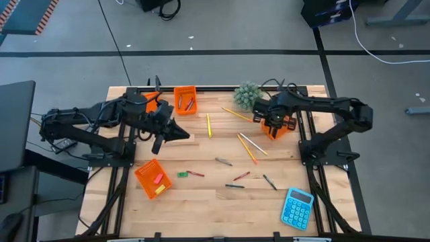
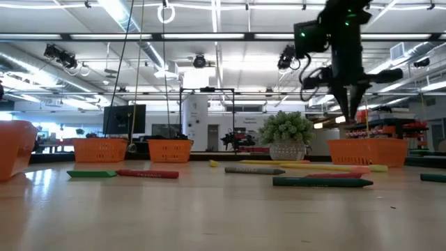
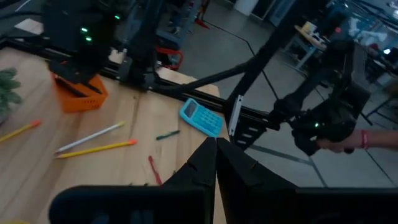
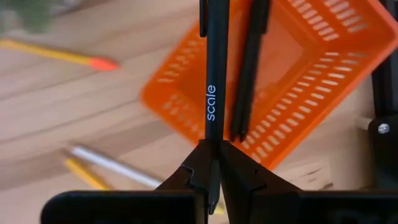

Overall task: Sort crayons/erasers/pens/pencils in bins
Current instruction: Put the black pen into the right orange bin, then put the yellow highlighter into the right orange bin

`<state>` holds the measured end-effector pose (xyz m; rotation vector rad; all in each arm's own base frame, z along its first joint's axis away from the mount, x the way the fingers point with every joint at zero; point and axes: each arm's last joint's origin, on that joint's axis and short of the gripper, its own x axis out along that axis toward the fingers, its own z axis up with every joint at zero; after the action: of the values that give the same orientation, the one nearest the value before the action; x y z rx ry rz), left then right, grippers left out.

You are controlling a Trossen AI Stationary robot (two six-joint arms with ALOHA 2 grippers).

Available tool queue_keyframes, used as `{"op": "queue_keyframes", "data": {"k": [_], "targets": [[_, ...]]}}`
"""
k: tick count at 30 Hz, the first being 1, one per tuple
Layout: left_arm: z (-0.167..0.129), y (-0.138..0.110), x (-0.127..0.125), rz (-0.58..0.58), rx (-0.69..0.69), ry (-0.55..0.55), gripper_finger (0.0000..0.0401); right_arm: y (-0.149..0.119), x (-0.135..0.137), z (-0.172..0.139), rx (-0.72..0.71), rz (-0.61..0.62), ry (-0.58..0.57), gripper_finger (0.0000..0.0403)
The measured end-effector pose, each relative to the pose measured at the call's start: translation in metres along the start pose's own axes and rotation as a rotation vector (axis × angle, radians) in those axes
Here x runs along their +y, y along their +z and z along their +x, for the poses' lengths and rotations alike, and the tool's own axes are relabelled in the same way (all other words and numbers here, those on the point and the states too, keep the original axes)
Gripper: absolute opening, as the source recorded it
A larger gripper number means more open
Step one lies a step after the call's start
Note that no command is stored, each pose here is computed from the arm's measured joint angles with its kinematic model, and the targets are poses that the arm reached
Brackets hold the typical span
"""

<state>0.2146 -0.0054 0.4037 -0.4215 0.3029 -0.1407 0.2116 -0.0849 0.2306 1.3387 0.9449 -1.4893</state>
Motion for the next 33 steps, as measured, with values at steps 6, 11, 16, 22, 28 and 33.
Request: {"op": "queue_keyframes", "data": {"k": [6, 11, 16, 22, 28, 33], "targets": [[-0.002, 0.003, 0.007, -0.019, -0.018, 0.038, 0.0019, 0.001, -0.024, 0.021, -0.014, 0.024, -0.026, 0.0028], [-0.003, 0.006, 0.013, -0.050, -0.045, 0.091, 0.0015, 0.006, -0.034, 0.031, -0.048, 0.048, -0.023, 0.0026], [-0.004, 0.008, 0.018, -0.066, -0.062, 0.123, 0.0021, 0.014, -0.036, 0.042, -0.058, 0.071, 0.015, 0.0026], [-0.006, 0.010, 0.023, -0.092, -0.074, 0.142, 0.0021, 0.019, -0.030, 0.041, -0.081, 0.051, 0.085, 0.0027], [-0.007, 0.012, 0.027, -0.128, -0.101, 0.191, 0.0013, 0.016, -0.020, 0.011, -0.163, -0.016, 0.226, 0.0027], [-0.005, 0.013, 0.037, -0.193, -0.159, 0.330, 0.0021, 0.009, -0.005, -0.024, -0.273, -0.145, 0.353, 0.0027]]}}
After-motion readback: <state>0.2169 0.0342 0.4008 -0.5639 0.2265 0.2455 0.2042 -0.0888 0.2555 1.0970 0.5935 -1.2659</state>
